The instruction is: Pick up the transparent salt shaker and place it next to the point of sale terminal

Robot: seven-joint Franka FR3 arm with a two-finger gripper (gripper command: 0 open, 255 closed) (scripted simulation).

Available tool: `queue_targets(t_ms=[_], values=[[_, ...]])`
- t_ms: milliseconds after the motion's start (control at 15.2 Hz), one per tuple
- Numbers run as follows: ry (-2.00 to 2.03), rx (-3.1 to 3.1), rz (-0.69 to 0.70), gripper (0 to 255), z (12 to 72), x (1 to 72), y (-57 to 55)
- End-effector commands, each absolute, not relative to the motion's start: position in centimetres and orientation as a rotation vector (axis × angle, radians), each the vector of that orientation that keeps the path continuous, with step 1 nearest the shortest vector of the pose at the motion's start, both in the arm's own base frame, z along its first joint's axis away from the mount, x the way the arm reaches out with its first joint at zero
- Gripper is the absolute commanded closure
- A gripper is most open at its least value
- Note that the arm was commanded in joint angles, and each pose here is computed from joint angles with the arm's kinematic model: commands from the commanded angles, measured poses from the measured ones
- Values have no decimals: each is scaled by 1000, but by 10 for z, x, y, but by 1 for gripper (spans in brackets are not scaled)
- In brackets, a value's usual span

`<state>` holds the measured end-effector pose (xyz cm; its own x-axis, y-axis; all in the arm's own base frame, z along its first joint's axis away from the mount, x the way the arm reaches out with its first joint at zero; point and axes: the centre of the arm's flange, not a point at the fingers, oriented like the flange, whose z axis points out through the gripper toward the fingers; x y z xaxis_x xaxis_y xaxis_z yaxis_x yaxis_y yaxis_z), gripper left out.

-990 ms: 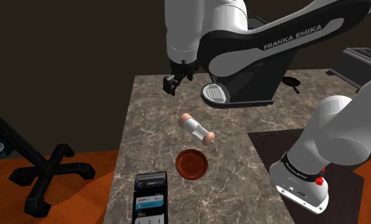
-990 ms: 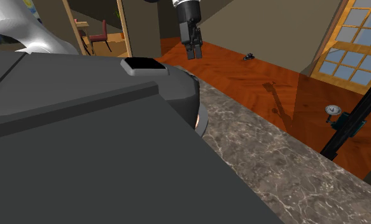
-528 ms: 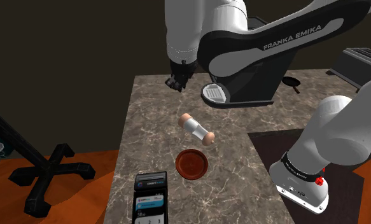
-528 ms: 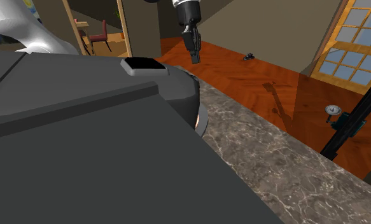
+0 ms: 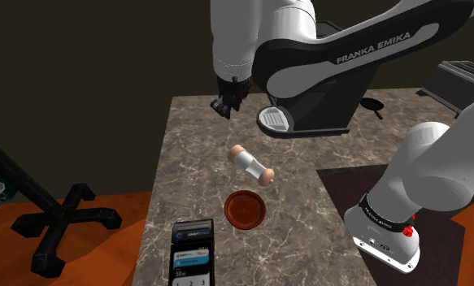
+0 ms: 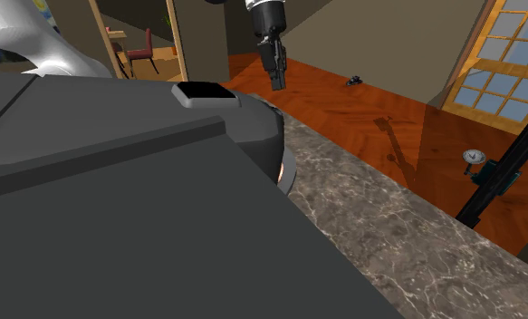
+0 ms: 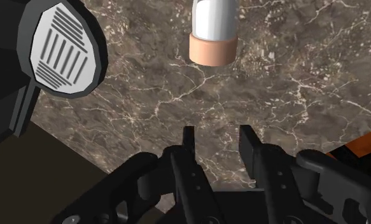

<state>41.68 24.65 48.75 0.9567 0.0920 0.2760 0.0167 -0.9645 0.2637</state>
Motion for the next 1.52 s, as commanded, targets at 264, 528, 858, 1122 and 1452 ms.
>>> queue_targets(t_ms=[264,528,858,1122,1452], values=[[32,2941,375,0,432,404,214],[-9,3015,337,0,386,392,192],[-63,3105,286,0,327,375,169],[-86,3143,263,0,297,368,161],[-86,3143,263,0,271,372,162]])
